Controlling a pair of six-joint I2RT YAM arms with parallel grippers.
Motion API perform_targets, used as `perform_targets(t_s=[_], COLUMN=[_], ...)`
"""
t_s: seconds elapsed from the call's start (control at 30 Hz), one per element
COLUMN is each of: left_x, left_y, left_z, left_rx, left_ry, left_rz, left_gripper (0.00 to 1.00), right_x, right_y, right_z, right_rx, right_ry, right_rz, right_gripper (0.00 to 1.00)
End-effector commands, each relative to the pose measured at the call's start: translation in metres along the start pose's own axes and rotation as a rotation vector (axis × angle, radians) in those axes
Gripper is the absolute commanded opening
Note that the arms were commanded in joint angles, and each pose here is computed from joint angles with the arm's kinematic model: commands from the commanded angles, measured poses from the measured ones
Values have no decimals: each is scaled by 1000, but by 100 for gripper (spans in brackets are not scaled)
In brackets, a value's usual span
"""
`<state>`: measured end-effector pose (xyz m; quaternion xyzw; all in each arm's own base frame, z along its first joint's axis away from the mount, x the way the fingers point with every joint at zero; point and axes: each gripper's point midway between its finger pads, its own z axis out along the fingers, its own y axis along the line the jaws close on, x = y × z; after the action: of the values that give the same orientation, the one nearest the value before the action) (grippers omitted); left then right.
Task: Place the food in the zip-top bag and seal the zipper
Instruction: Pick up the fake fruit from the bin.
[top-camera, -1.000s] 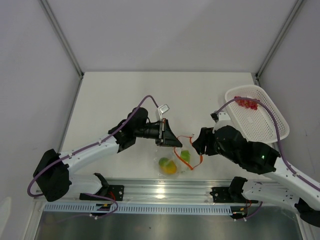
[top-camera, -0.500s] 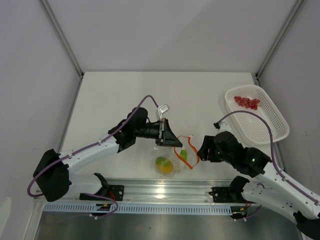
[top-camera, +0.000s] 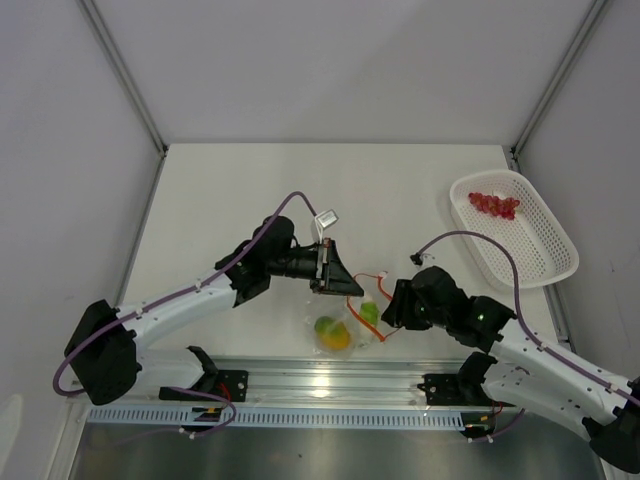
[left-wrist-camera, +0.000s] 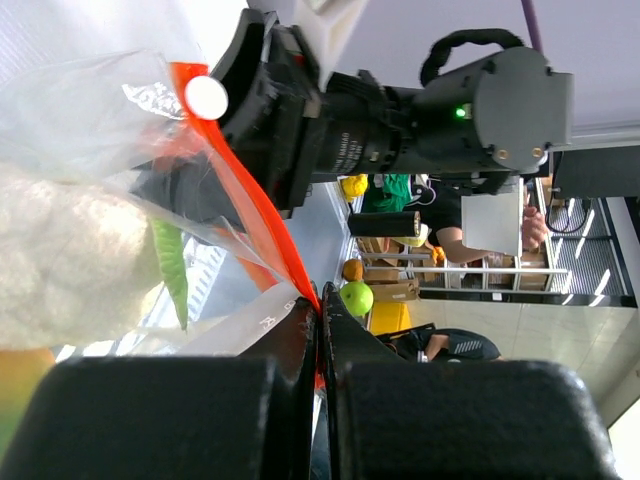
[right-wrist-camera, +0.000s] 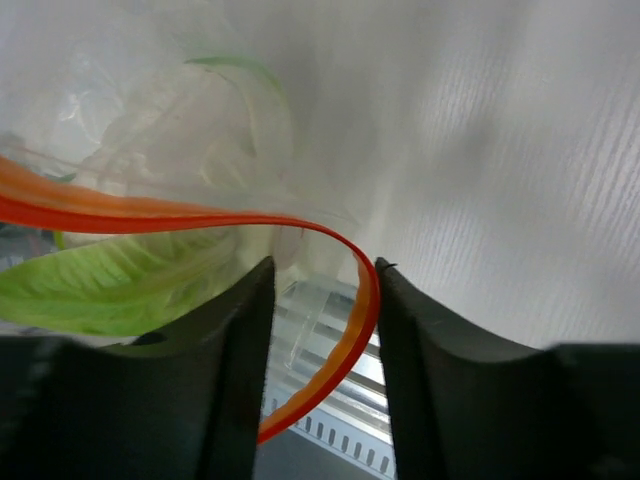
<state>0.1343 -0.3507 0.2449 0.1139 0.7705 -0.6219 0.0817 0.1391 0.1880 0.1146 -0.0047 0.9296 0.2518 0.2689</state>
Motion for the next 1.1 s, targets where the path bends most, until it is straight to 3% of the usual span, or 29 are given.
perform_targets(t_s=[0.0,0.03,0.1,0.13,0.17,0.37,0.63,0.73,0.87,1.07], left_x=[2,3,5,5,6,12,16,10,14,6], left_y=[-24,-24,-18,-16,-12,30,27,34,54,29], left_z=[-8,-9,-9,-10,-10,-16,-38,-47,-47,-53], left_rx=[73,70,50,40,28,-117,-149,-220,-260,-207], left_ry=[-2,-3,3,-4,-5,-55,-150,-196,-170,-209], left_rz=[76,79,81,85,85,62,64,107,78,120], left_gripper=[1,1,1,1,1,1,0,1,1,1], right_x=[-9,-10,-17,-21,-26,-70,-109,-99,-78,-73], right_y=[12,13,18,20,22,59,130,131,106,97], right_z=[5,5,0,-3,-6,-40,-79,-73,-40,-26], right_rx=[-53,-58,-77,-84,-83,-135,-230,-247,-161,-102], right_ry=[-41,-46,-76,-89,-107,-190,-245,-240,-188,-159], right_rz=[31,32,33,30,27,-51,-156,-153,-145,-161], right_gripper=[42,31,18,6,1,0,0,0,0,0])
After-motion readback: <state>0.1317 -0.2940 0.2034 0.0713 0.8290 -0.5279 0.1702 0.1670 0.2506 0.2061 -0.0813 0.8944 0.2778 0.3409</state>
